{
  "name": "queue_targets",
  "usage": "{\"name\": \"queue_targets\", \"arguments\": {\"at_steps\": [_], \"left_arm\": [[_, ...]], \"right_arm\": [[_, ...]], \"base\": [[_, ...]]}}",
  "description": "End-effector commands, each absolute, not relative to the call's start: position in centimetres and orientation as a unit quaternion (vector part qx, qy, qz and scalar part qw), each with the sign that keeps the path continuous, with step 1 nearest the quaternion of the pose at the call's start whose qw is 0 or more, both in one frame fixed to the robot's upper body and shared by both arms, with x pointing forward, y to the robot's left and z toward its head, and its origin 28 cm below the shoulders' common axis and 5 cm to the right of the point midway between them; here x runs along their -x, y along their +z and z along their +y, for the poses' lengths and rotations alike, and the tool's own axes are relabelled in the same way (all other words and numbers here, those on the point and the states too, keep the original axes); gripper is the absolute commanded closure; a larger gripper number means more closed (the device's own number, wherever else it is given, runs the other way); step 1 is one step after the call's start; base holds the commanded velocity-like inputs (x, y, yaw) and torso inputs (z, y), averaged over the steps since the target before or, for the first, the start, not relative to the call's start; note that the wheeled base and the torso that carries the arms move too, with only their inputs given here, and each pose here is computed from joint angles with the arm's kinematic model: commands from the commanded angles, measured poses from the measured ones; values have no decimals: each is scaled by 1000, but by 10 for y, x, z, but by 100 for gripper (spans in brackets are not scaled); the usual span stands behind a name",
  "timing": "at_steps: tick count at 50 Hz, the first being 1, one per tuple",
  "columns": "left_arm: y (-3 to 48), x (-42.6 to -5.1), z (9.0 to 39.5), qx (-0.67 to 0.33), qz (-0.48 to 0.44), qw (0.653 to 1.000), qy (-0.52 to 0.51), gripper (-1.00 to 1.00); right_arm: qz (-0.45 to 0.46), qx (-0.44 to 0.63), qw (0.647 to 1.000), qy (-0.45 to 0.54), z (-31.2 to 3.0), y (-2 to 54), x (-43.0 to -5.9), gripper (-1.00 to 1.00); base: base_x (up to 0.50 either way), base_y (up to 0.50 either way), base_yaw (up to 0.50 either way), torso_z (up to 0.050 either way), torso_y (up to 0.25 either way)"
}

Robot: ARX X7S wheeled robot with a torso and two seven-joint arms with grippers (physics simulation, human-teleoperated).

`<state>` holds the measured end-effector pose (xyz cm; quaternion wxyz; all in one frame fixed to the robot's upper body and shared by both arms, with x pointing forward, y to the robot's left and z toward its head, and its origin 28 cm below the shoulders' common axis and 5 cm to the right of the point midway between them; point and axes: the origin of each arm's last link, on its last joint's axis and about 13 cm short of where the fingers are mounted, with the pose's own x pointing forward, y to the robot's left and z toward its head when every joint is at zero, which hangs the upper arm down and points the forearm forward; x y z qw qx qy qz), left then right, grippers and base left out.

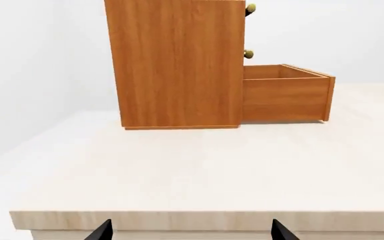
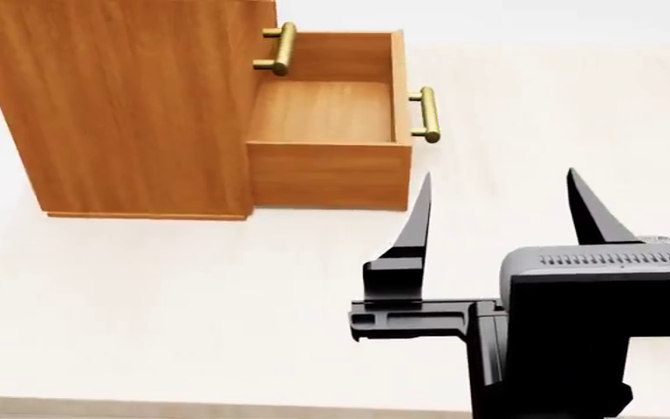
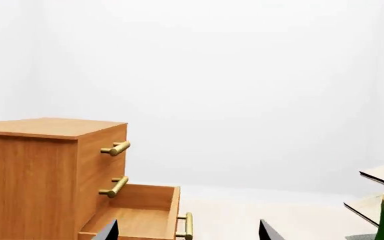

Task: Put the bowl in the bottom drawer of the cabinet and close it.

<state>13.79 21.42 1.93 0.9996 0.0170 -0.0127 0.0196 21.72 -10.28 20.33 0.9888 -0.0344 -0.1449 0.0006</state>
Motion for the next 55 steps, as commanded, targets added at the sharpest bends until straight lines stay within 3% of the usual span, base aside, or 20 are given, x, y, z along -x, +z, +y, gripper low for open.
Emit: {"name": "queue_targets", "arguments": {"at_steps": [1, 11, 27, 55], "left_arm": [[19, -138, 214, -17, -13, 1000, 19, -100], [19, -138, 214, -17, -13, 1000, 20, -100], [19, -138, 214, -19, -14, 1000, 18, -100], [19, -139, 214, -20, -14, 1000, 18, -100]], "right_arm": [[-145, 37, 989, 3, -102, 202, -217, -100], [-142, 41, 989, 3, -102, 199, -218, -100], [-144, 24, 989, 16, -102, 199, -217, -100], [-149, 45, 988, 11, -103, 201, -219, -100]], "base": [[0, 500, 0, 0, 0], [0, 482, 0, 0, 0], [10, 5, 0, 0, 0], [498, 0, 0, 0, 0]]}}
